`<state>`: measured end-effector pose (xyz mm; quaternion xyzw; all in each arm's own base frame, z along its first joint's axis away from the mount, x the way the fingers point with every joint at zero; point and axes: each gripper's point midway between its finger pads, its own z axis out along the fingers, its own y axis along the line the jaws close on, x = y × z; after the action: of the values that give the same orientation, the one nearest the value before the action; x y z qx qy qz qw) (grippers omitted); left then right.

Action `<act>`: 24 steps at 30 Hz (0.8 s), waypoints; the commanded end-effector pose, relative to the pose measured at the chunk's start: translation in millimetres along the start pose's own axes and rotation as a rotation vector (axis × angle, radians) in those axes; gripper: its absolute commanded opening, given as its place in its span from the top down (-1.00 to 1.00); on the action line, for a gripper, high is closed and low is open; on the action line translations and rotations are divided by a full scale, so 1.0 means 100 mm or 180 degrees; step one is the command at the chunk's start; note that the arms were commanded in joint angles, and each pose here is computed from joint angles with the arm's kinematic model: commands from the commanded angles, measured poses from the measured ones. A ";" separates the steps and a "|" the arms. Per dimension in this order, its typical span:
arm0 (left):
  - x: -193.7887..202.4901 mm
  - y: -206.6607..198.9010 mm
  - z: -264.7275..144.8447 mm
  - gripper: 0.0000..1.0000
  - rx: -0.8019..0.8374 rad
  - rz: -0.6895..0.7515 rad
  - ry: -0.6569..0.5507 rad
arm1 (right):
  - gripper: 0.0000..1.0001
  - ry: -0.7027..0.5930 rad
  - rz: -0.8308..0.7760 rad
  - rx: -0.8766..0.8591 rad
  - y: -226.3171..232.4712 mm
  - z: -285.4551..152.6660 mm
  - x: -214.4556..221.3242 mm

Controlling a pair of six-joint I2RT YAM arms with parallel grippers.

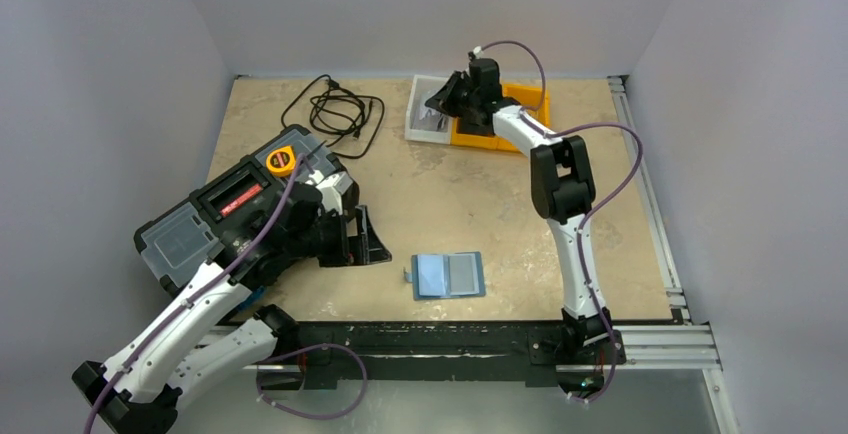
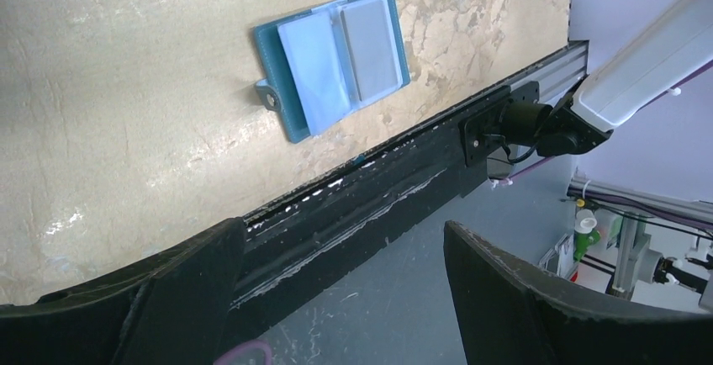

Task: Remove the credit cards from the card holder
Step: Place the credit card in the storage box.

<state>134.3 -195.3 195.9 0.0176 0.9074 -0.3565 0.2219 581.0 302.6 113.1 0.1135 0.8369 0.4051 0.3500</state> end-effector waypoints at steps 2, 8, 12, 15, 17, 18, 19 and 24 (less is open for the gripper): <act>-0.09 -0.09 -0.13 -0.75 0.0039 0.0103 -0.0115 | 0.80 -0.0165 -0.0094 -0.0046 0.19 0.08 -0.29; -0.08 -0.07 -0.12 -0.76 0.0024 0.0098 -0.0096 | 0.33 -0.0169 -0.0122 -0.0041 0.23 0.08 -0.33; -0.07 -0.06 -0.10 -0.75 0.0012 0.0091 -0.0087 | 0.25 -0.0167 -0.0143 -0.0067 0.34 -0.02 -0.38; -0.09 -0.06 -0.07 -0.75 0.0022 0.0076 -0.0093 | 0.22 -0.0174 -0.0171 -0.0055 0.47 -0.19 -0.43; -0.10 -0.09 -0.04 -0.75 0.0047 0.0088 -0.0081 | 0.19 -0.0154 -0.0184 0.0016 0.51 -0.33 -0.42; -0.11 -0.09 -0.02 -0.75 0.0044 0.0103 -0.0086 | 0.18 -0.0145 -0.0188 0.0072 0.53 -0.42 -0.41; -0.12 -0.10 0.00 -0.76 0.0028 0.0119 -0.0093 | 0.17 -0.0135 -0.0177 0.0145 0.51 -0.52 -0.40; -0.10 -0.21 0.22 -0.75 -0.0192 0.0356 -0.0014 | 0.13 -0.0060 -0.0176 0.0335 0.49 -1.17 -0.13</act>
<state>134.4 -202.5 183.8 0.0335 0.9221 -0.3262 0.2053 550.4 282.3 146.1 0.1232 0.8644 0.3606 0.3280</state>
